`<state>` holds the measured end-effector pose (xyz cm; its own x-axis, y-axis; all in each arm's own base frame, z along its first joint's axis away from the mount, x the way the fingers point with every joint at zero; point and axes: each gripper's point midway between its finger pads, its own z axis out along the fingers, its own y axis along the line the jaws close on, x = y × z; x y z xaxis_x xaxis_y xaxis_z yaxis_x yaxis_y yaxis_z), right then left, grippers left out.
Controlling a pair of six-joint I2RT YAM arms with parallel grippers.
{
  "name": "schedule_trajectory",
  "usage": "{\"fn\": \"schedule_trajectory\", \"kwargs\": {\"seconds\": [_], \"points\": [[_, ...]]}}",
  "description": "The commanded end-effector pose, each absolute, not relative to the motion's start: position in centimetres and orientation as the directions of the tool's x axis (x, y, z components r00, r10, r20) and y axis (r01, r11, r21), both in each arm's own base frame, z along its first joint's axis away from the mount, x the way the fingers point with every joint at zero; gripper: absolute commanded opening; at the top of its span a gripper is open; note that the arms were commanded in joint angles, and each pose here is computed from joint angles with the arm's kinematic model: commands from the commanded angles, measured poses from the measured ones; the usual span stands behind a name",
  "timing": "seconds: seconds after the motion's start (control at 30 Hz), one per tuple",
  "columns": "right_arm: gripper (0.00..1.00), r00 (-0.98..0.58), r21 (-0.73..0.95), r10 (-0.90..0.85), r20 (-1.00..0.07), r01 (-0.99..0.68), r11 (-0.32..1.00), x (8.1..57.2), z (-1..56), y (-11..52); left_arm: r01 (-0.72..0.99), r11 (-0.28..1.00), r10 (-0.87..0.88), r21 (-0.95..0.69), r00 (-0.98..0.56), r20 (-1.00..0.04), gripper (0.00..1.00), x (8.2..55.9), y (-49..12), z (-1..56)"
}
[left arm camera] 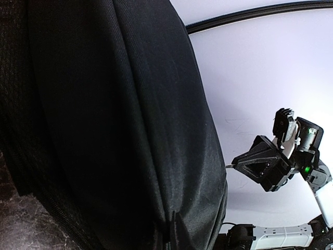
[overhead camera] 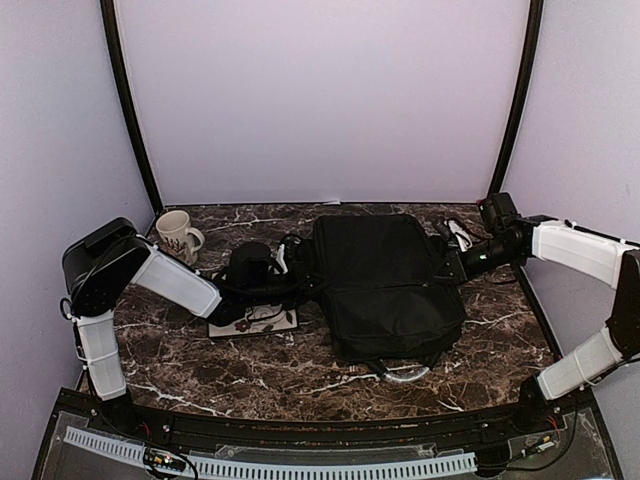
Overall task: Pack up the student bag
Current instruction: Zip the student bag into the second largest pocket of the bag.
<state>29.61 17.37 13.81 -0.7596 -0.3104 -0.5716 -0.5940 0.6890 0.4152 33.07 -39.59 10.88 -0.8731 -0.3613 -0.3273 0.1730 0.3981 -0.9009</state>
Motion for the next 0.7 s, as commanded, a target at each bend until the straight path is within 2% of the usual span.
{"fn": "schedule_trajectory", "kwargs": {"seconds": [0.0, 0.67], "points": [[0.0, -0.747, 0.349, -0.291, -0.597, -0.568, 0.745, 30.7, 13.9, 14.8, 0.206, 0.394, -0.379, -0.896, -0.851, -0.363, 0.0, 33.6, -38.3, 12.5], [0.0, -0.792, 0.311, -0.236, -0.563, -0.468, 0.827, 31.7, 12.8, 11.1, 0.205, 0.392, -0.38, -0.897, -0.852, -0.361, 0.0, 33.8, -38.2, 12.5]]}}
